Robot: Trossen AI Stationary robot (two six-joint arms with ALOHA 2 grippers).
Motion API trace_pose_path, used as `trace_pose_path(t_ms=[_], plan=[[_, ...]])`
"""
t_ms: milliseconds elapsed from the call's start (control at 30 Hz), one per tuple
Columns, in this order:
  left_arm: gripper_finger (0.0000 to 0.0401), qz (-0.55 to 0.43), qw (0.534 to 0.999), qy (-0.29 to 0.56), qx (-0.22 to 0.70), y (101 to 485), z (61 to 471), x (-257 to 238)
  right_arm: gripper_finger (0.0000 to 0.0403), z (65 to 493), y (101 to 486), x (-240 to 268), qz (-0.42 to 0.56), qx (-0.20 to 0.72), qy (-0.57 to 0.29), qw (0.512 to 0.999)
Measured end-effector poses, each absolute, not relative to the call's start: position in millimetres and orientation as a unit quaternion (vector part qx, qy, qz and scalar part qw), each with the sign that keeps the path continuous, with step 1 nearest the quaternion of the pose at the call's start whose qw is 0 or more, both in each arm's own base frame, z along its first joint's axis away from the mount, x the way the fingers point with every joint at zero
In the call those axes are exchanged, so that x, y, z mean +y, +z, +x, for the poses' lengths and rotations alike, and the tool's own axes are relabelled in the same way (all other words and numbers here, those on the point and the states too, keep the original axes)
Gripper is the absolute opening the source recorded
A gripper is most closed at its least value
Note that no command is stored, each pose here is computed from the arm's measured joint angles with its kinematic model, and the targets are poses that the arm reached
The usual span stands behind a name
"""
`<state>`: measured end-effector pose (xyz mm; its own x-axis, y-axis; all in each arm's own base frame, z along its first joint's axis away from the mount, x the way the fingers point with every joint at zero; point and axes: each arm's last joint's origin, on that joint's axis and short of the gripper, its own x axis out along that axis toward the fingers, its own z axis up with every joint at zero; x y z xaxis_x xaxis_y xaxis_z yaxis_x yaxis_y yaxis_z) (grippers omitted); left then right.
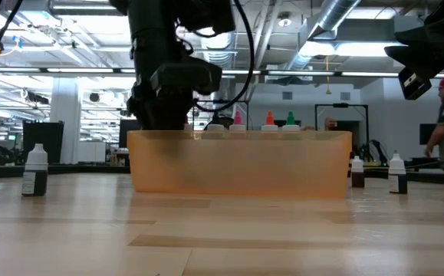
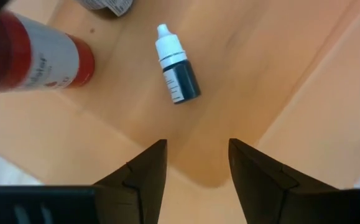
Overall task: Pick & Place food coloring
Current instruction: Put the small black food coloring into the orange bin
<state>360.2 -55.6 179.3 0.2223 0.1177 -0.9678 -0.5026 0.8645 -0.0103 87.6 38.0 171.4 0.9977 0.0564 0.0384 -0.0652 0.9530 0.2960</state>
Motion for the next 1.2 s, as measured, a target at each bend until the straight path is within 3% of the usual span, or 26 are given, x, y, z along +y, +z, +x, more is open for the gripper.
trace_pose_path(t_ms=[367,700,1200], plan=[[0.0165,-0.123,0.745,0.196,0.626,234.2,362.2,-61.3,0.0087,87.6,171.4,38.0,0.15,-0.015,0.031,0.988],[0.0165,-0.129,0.716,0.202,0.655,266.3,329.3,-89.5,0.0087,87.6,171.4,38.0,0.15,-0.015,0.031,0.988],[0.0165,-0.161,0.705,0.221,0.654,276.8,298.9,-138.7,0.0087,87.6,172.0,38.0,0.153,-0.018,0.031,0.988]])
